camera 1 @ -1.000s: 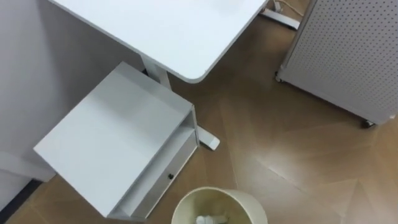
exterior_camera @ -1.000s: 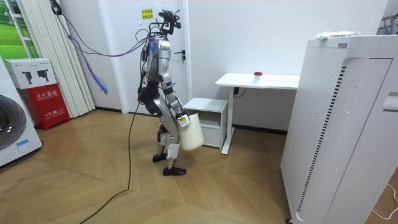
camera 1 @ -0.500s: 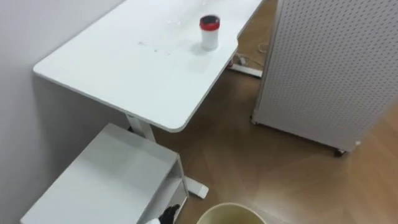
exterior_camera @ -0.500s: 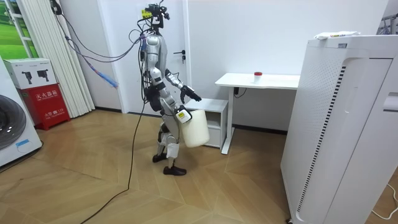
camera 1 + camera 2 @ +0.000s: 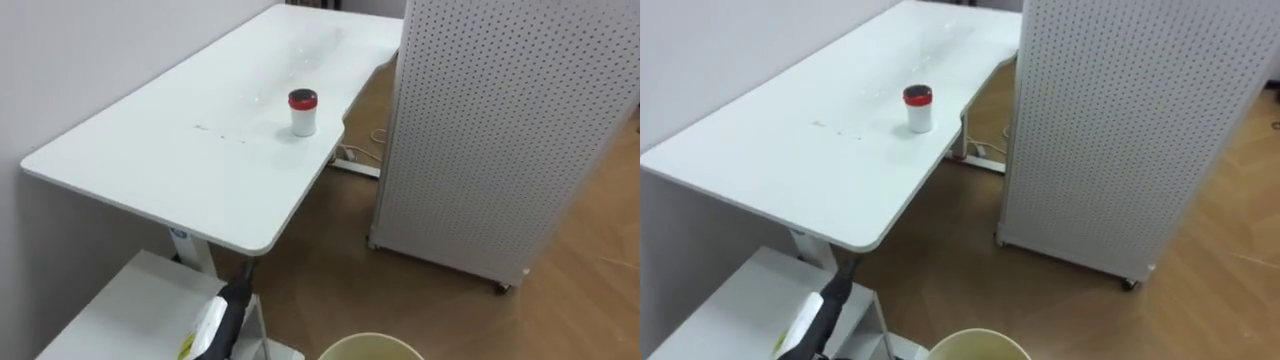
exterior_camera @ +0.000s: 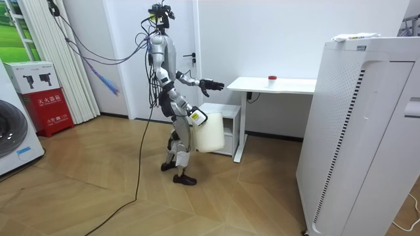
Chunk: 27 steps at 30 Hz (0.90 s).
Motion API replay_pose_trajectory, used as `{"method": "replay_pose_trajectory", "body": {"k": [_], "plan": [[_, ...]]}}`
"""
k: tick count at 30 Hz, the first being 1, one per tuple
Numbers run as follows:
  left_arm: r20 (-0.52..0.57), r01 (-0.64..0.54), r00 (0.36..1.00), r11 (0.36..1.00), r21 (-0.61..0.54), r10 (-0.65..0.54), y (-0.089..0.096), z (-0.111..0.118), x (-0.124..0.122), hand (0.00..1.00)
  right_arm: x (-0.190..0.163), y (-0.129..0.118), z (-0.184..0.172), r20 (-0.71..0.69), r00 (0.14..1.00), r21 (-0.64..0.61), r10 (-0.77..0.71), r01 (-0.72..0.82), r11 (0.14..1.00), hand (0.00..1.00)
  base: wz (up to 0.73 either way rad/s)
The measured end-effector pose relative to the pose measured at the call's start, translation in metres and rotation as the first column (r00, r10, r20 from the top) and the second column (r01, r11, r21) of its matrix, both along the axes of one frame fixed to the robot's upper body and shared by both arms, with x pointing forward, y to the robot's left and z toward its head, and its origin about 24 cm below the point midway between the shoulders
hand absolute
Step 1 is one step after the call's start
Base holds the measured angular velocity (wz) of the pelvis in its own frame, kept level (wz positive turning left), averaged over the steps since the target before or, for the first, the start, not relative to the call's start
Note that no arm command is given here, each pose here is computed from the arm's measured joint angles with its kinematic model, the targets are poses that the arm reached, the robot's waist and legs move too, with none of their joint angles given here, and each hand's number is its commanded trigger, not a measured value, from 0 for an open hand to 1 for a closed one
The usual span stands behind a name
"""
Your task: Pick garbage
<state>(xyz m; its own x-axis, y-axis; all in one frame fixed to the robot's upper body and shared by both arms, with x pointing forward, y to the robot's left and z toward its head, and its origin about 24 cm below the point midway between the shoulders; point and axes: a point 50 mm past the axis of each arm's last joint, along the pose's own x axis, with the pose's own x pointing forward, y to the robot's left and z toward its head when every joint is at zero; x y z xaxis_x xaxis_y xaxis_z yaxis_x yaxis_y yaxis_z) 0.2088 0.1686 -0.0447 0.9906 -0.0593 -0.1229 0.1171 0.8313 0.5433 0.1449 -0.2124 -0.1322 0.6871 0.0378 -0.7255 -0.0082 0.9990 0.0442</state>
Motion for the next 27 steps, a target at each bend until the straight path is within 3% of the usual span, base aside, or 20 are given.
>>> {"method": "replay_pose_trajectory", "body": {"k": [6,15,27], "plan": [[0.051,-0.179,0.981,0.977,-0.113,0.186,0.021,0.01,0.005,0.0,-0.004,0.001,-0.001,-0.013,1.0,0.009,0.017,-0.017,1.0,1.0,-0.51],[0.18,-0.247,0.944,0.955,-0.164,0.275,0.021,0.03,0.008,0.0,-0.012,-0.012,-0.002,-0.04,0.999,-0.047,0.004,-0.006,0.999,1.0,-0.59],[0.251,-0.317,0.9,0.931,-0.184,0.356,0.028,0.039,0.009,0.0,0.004,-0.007,0.012,0.054,0.997,-0.074,0.055,-0.05,0.996,1.0,-0.05]]}}
